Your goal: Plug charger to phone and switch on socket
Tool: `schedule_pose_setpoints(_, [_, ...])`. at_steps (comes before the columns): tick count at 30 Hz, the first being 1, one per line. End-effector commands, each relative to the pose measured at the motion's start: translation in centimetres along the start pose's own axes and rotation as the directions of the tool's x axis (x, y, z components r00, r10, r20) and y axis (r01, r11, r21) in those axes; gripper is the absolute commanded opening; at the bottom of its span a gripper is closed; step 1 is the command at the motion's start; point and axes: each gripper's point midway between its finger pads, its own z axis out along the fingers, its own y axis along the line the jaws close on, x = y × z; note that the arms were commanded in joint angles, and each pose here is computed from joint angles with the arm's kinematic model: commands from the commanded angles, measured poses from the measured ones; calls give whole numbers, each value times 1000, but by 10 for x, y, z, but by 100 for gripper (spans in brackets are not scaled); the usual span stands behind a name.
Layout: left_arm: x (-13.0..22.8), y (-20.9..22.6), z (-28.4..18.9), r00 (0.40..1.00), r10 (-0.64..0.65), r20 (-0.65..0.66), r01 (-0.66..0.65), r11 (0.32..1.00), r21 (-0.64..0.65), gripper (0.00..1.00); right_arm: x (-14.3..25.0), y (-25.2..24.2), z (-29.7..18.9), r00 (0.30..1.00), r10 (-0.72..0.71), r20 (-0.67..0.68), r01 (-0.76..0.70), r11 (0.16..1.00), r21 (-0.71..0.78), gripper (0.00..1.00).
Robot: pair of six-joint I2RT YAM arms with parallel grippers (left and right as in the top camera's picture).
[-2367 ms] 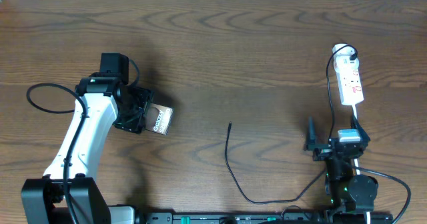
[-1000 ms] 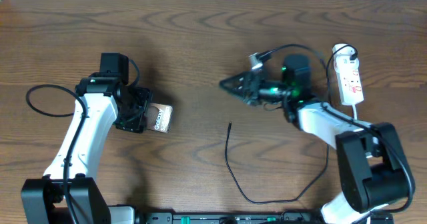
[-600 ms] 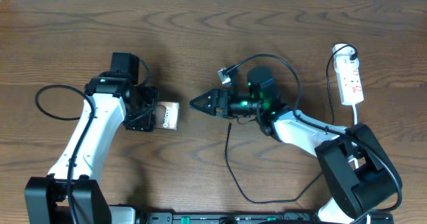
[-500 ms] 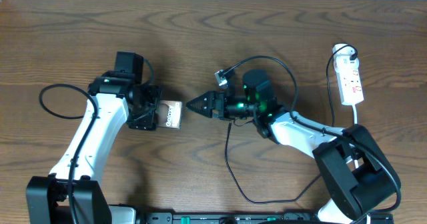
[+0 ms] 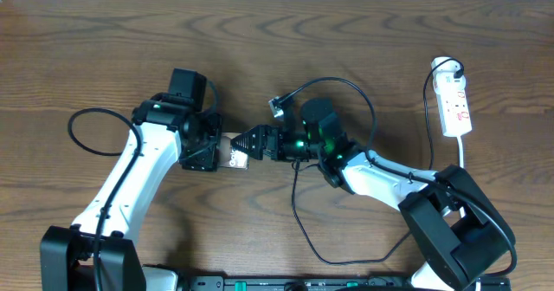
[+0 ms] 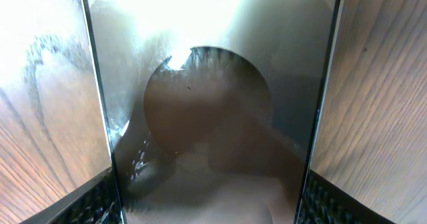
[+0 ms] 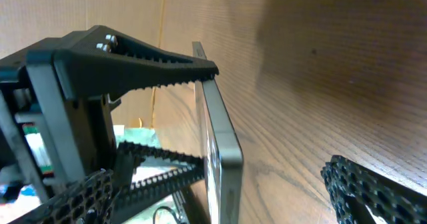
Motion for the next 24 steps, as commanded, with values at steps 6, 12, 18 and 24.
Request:
schedule_pose_setpoints(6, [19,-11,-1,999,-7,-39,9,999,42,8,3,3,10,1000,-7,9,7,1000,13,95])
schedule_pose_setpoints(12, [33,-11,-3,993,-1,-117,6,999,41,7,6,5,11,1000,-9,3,9,1000,11,87])
schedule_pose_setpoints(18, [38,-11,-3,989,1,-149,5,999,39,7,7,5,12,1000,-11,0,11,1000,11,75])
schedule_pose_setpoints(24, [40,-10,-4,987,1,-159,5,999,37,8,7,5,12,1000,-11,0,11,1000,11,70])
